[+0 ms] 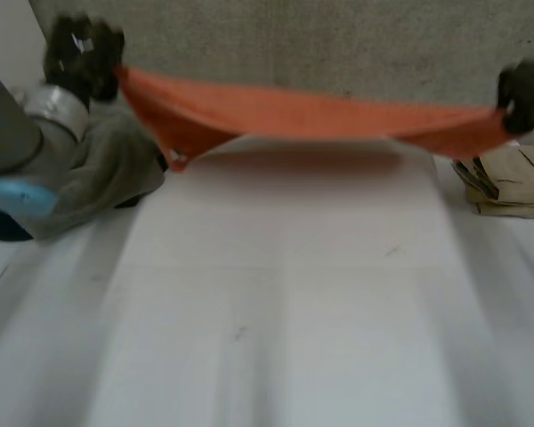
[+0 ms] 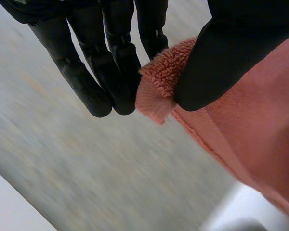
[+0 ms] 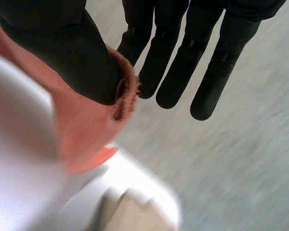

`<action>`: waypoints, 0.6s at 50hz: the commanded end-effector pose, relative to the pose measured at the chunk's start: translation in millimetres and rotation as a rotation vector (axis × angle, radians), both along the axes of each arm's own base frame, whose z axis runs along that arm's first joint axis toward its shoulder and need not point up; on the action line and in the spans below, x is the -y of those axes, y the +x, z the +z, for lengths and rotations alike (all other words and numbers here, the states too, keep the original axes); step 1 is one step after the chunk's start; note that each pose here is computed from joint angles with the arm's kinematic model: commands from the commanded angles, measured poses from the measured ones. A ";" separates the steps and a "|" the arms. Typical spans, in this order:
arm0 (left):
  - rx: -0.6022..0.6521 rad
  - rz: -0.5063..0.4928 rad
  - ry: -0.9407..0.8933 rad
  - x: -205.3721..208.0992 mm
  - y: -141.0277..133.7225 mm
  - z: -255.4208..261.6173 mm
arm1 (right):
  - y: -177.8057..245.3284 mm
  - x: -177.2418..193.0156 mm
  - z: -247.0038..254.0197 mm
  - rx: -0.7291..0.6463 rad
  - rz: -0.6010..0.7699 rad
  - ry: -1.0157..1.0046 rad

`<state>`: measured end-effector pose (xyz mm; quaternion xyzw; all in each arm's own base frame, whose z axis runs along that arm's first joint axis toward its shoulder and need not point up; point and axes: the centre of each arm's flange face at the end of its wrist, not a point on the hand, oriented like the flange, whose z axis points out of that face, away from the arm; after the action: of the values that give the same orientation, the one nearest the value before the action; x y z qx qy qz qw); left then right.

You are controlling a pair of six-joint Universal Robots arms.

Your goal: Fold the laundry.

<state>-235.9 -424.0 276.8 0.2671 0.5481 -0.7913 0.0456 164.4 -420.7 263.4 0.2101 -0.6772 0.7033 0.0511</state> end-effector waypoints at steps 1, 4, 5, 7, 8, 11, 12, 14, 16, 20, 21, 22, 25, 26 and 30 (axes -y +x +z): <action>0.193 0.006 0.277 -22.7 17.3 -99.3 | 4.0 -23.3 -91.6 -0.203 0.046 0.345; 0.294 0.006 0.391 -47.5 26.0 -117.8 | -3.6 -34.9 -103.2 -0.264 0.056 0.435; 0.332 0.003 0.420 -56.1 27.9 -120.7 | -4.7 -38.7 -104.7 -0.273 0.062 0.457; 0.395 -0.005 0.464 -72.7 31.0 -123.0 | -6.6 -48.2 -105.5 -0.301 0.074 0.503; 0.468 -0.016 0.501 -90.3 34.8 -121.4 | -8.5 -58.4 -101.4 -0.322 0.083 0.538; 0.574 -0.029 0.600 -125.9 45.2 -117.1 | -18.1 -85.2 -85.1 -0.415 0.113 0.608; 0.600 -0.034 0.636 -135.5 47.6 -116.8 | -21.6 -91.5 -81.0 -0.441 0.119 0.622; 0.672 -0.045 0.749 -162.5 55.5 -116.8 | -29.4 -103.8 -75.6 -0.504 0.139 0.657; 0.707 -0.052 0.823 -177.2 59.9 -119.1 | -39.5 -121.1 -75.0 -0.611 0.186 0.718; 0.752 -0.053 0.935 -191.5 68.0 -120.8 | -50.0 -135.2 -77.6 -0.737 0.264 0.768; 0.754 -0.057 0.942 -191.9 67.7 -120.6 | -50.3 -136.1 -78.7 -0.747 0.271 0.768; 0.756 -0.058 0.943 -190.5 66.7 -119.4 | -50.4 -134.9 -79.3 -0.742 0.265 0.764; 0.756 -0.056 0.915 -184.0 62.4 -116.1 | -50.5 -128.7 -80.6 -0.710 0.238 0.750; 0.745 -0.054 0.879 -176.3 58.0 -112.1 | -50.8 -121.6 -83.1 -0.680 0.214 0.737; 0.686 -0.037 0.779 -153.8 45.7 -101.4 | -51.6 -97.7 -84.8 -0.590 0.133 0.667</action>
<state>-173.4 -239.0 162.2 0.5381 0.7712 -0.3258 0.0975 112.9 -292.0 183.3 0.5141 -0.7953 0.2983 0.1192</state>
